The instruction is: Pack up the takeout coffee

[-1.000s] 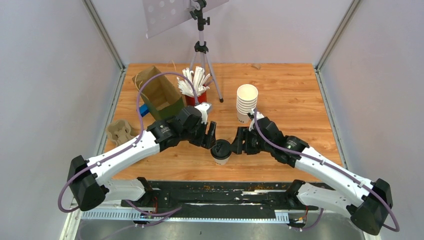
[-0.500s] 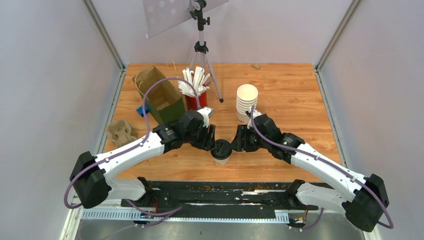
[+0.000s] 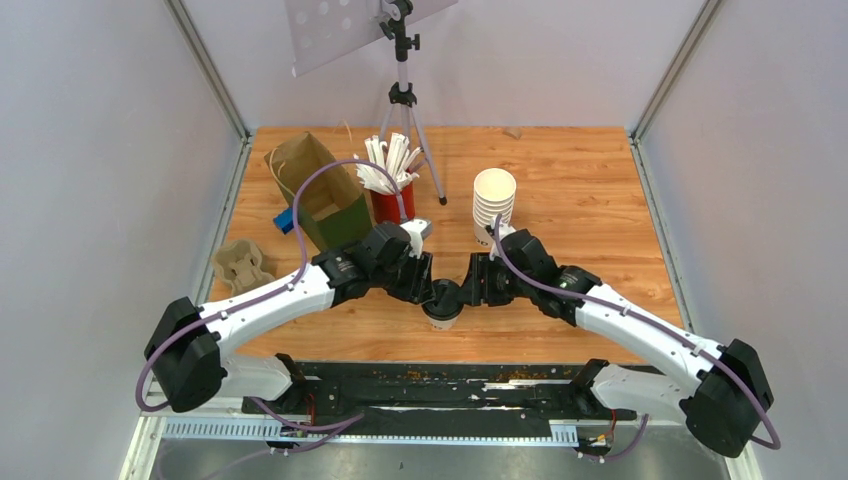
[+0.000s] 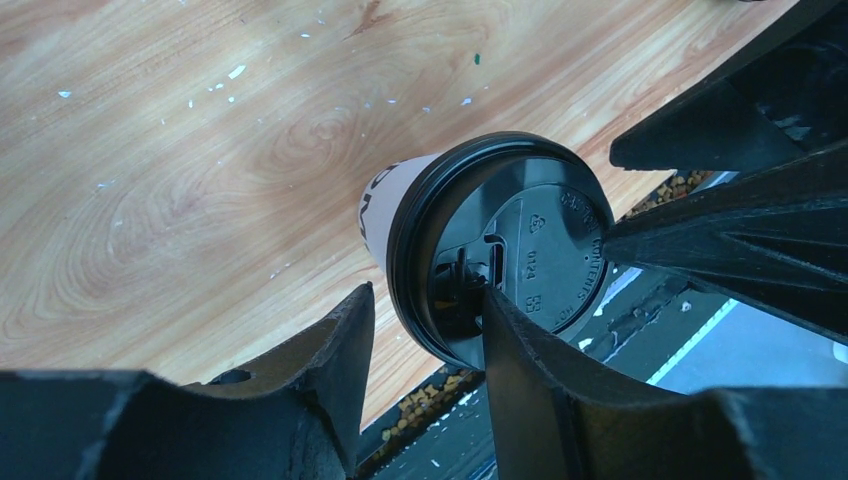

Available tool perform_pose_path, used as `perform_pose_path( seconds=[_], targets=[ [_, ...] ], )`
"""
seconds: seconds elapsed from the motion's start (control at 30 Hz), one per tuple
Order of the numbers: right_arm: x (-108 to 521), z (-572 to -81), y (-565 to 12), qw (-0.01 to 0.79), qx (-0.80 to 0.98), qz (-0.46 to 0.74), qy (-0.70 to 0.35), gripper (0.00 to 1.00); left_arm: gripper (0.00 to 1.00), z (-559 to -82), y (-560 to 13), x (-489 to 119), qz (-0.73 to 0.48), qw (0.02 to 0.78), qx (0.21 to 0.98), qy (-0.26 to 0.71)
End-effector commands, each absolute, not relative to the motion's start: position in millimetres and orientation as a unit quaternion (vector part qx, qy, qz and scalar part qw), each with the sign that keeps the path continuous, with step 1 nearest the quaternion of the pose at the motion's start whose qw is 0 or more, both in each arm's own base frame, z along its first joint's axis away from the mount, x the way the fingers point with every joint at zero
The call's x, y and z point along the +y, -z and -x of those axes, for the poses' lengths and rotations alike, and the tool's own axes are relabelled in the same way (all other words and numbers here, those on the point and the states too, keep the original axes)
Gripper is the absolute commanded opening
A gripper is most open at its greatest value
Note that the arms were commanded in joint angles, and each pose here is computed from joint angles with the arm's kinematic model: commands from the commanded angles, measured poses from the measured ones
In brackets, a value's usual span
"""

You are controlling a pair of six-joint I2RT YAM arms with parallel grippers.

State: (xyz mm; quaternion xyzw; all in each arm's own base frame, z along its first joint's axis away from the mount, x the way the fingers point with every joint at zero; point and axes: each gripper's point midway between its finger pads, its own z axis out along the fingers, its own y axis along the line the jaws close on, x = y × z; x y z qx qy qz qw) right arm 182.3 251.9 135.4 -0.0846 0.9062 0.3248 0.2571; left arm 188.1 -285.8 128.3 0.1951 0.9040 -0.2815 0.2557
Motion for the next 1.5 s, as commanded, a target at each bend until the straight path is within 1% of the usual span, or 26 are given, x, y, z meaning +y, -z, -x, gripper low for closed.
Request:
perform_pose_path(
  seconds=[0.0, 0.13, 0.33, 0.43, 0.53, 0.67, 1.03, 1.47],
  targets=[
    [260.1, -187.0, -141.2, 0.267, 0.895, 0.095, -0.343, 0.47, 0.51, -186.2, -120.7, -286.0, -0.198, 0.247, 0.905, 0.283],
    [260.7, -186.2, -138.2, 0.263, 0.897, 0.098, -0.342, 0.45, 0.51, -186.2, -118.6, -284.9, -0.201, 0.246, 0.906, 0.279],
    [258.2, -192.6, -145.4, 0.276, 0.897, 0.103, -0.329, 0.41, 0.5, -186.2, -115.9, -284.5, -0.213, 0.245, 0.905, 0.275],
    [256.1, -195.3, -152.2, 0.284, 0.897, 0.107, -0.321, 0.37, 0.5, -186.4, -115.5, -285.0, -0.222, 0.246, 0.903, 0.274],
    [258.5, -195.7, -161.3, 0.29, 0.892, 0.114, -0.328, 0.34, 0.49, -185.8, -115.4, -286.6, -0.228, 0.243, 0.901, 0.277],
    [263.3, -195.9, -165.4, 0.289, 0.888, 0.119, -0.338, 0.32, 0.49, -185.5, -114.4, -288.2, -0.229, 0.241, 0.901, 0.279],
    [271.9, -193.7, -153.2, 0.258, 0.894, 0.132, -0.341, 0.25, 0.48, -184.7, -114.4, -289.4, -0.231, 0.238, 0.9, 0.282],
    [258.9, -193.6, -134.0, 0.252, 0.91, 0.125, -0.304, 0.16, 0.45, -183.8, -107.8, -287.5, -0.234, 0.235, 0.901, 0.278]
  ],
)
